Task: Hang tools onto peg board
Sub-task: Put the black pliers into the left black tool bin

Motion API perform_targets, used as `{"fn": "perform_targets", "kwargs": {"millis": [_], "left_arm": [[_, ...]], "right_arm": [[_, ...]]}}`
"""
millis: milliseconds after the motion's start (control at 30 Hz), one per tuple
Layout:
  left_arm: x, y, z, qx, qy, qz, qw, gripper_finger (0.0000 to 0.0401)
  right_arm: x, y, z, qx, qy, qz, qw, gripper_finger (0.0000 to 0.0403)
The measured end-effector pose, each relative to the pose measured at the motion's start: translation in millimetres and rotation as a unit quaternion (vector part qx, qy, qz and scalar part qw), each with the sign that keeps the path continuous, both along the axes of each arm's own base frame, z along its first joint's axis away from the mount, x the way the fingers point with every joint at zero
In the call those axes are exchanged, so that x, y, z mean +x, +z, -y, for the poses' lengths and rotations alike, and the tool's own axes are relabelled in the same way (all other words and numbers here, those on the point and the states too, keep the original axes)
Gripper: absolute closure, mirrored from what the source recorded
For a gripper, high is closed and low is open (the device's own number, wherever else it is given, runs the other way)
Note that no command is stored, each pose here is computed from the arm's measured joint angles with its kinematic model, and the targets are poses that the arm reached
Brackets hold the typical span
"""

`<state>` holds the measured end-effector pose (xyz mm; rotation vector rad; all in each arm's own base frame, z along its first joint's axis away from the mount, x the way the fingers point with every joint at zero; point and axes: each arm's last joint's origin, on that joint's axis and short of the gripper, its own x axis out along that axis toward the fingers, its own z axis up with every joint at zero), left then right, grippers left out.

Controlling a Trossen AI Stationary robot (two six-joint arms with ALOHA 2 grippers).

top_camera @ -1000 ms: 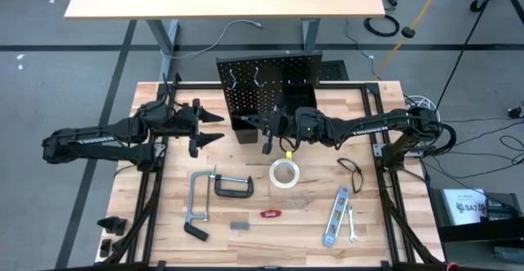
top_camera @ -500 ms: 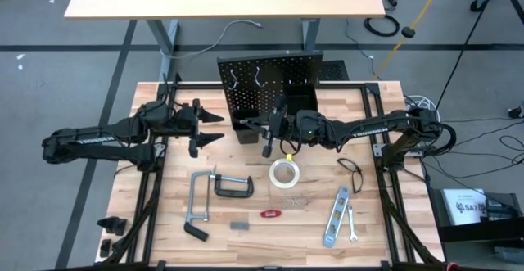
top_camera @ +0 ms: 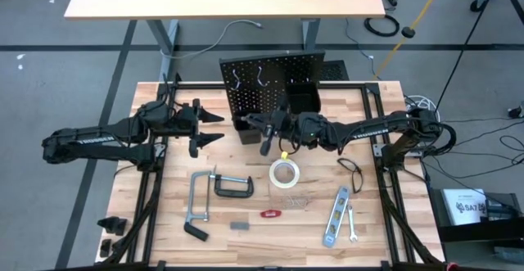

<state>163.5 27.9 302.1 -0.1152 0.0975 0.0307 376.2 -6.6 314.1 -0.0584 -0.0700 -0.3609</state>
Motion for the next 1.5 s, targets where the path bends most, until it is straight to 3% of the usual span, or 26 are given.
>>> {"fn": "perform_targets", "kwargs": {"millis": [133, 467, 667, 800, 1000, 1267, 1500], "left_arm": [[0, 0, 0, 0.0, 0.0, 0.0, 1.0, 0.0125], [0, 0, 0, 0.0, 0.0, 0.0, 1.0, 0.0125], [0, 0, 0, 0.004, 0.003, -0.001, 1.0, 0.0125], [-1, -1, -5, 0.027, 0.066, -0.008, 0.997, 0.0125], [1, -3, -12, 0.074, 0.107, -0.023, 0.991, 0.0125], [8, -10, -22, 0.157, 0.202, -0.074, 0.964, 0.0125], [10, -10, -39, 0.156, 0.236, -0.068, 0.957, 0.0125]], "right_arm": [[1, 3, -2, 0.003, 0.003, 0.004, 1.0, 0.0374], [3, 17, -20, -0.049, 0.035, -0.003, 0.998, 0.0374], [4, 19, -27, -0.058, 0.012, -0.031, 0.998, 0.0374], [3, 17, -36, -0.057, 0.018, -0.045, 0.997, 0.0374], [2, 10, -45, -0.035, 0.034, -0.068, 0.996, 0.0374], [1, 4, -52, -0.024, 0.044, -0.095, 0.994, 0.0374], [1, 4, -52, -0.025, 0.042, -0.095, 0.994, 0.0374]]}}
